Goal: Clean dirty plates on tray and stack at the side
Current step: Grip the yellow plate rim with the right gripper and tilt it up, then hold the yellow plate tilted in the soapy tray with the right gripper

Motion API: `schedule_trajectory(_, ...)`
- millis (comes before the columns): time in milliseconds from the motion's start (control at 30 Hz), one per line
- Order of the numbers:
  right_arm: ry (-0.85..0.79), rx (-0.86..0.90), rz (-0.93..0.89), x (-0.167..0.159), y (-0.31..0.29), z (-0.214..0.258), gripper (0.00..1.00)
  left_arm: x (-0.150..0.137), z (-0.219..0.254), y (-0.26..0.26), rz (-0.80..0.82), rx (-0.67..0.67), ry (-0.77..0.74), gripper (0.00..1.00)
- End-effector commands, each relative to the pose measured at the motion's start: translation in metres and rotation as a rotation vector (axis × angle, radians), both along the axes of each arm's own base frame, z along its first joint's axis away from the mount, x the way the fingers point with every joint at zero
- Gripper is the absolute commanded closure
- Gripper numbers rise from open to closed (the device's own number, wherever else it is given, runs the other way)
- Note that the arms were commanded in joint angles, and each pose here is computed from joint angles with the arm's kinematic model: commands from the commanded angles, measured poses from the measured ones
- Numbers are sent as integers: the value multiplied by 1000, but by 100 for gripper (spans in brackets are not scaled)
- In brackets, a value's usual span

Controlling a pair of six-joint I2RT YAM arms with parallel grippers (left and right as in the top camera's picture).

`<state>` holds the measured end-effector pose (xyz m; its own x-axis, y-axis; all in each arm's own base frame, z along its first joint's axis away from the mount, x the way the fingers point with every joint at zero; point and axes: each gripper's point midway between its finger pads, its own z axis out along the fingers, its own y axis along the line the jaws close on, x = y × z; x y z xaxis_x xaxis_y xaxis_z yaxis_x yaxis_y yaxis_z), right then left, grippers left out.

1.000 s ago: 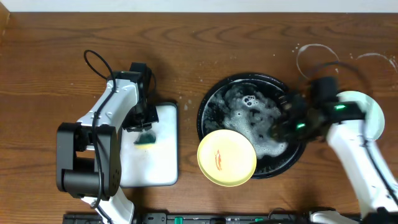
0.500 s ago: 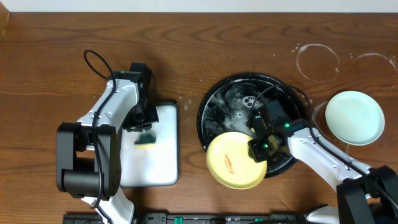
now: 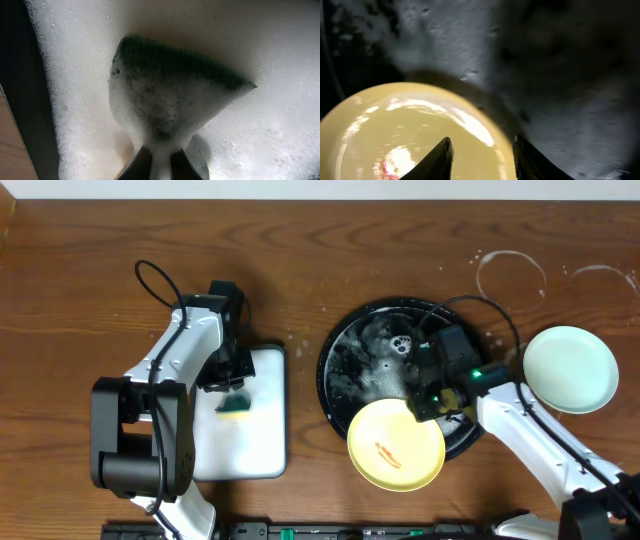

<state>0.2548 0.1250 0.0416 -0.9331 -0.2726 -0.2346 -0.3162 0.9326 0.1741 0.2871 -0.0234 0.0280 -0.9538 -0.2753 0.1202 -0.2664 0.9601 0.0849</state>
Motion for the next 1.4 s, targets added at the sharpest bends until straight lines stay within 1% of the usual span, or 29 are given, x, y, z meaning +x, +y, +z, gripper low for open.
schedule_trajectory(0,-46,-92,36,9,-22,0,64,-6,0,0,-5,3,15,92)
schedule_trajectory(67,-55,-102,97,7,-21,-2,64,-6,0,0,-5,3,15,92)
schedule_trajectory(167,-48,-101,118,3,-18,-8,60,-6,0,0,-5,2,15,92)
schedule_trajectory(300,-45,-107,148,-5,-19,-27,60,-6,0,0,-5,3,15,92)
schedule_trajectory(367,-43,-106,148,-11,-20,-37,62,-6,0,0,-5,3,15,92)
schedule_trajectory(400,-43,-100,149,-13,-20,-40,65,-6,0,0,-5,3,15,92)
schedule_trajectory(467,-48,-76,154,-14,-16,-42,81,-6,0,0,-5,3,15,92)
schedule_trajectory(533,-56,-42,161,-12,-10,-40,87,-6,0,0,-5,3,15,92)
schedule_trajectory(567,-58,-39,157,-11,-9,-39,92,-6,0,0,-5,3,15,92)
schedule_trajectory(600,-59,-37,144,-10,-9,-39,99,-6,0,0,-5,3,15,92)
schedule_trajectory(767,-67,-27,-17,5,-16,-30,99,-6,0,0,-5,3,17,92)
schedule_trajectory(833,-90,-58,-160,20,-29,-24,99,-7,0,0,-5,3,18,92)
schedule_trajectory(867,-106,-71,-286,29,-39,-18,99,-7,0,0,-5,3,18,92)
schedule_trajectory(933,-115,-72,-417,36,-47,-15,99,-7,1,0,-5,3,18,92)
schedule_trajectory(1033,-133,-79,-543,42,-56,-14,99,-7,1,0,-5,3,18,92)
schedule_trajectory(1167,-167,-95,-541,49,-59,-13,99,-6,0,0,-5,2,16,92)
schedule_trajectory(1367,-162,-122,-481,49,-59,-20,99,-6,1,0,-8,2,14,92)
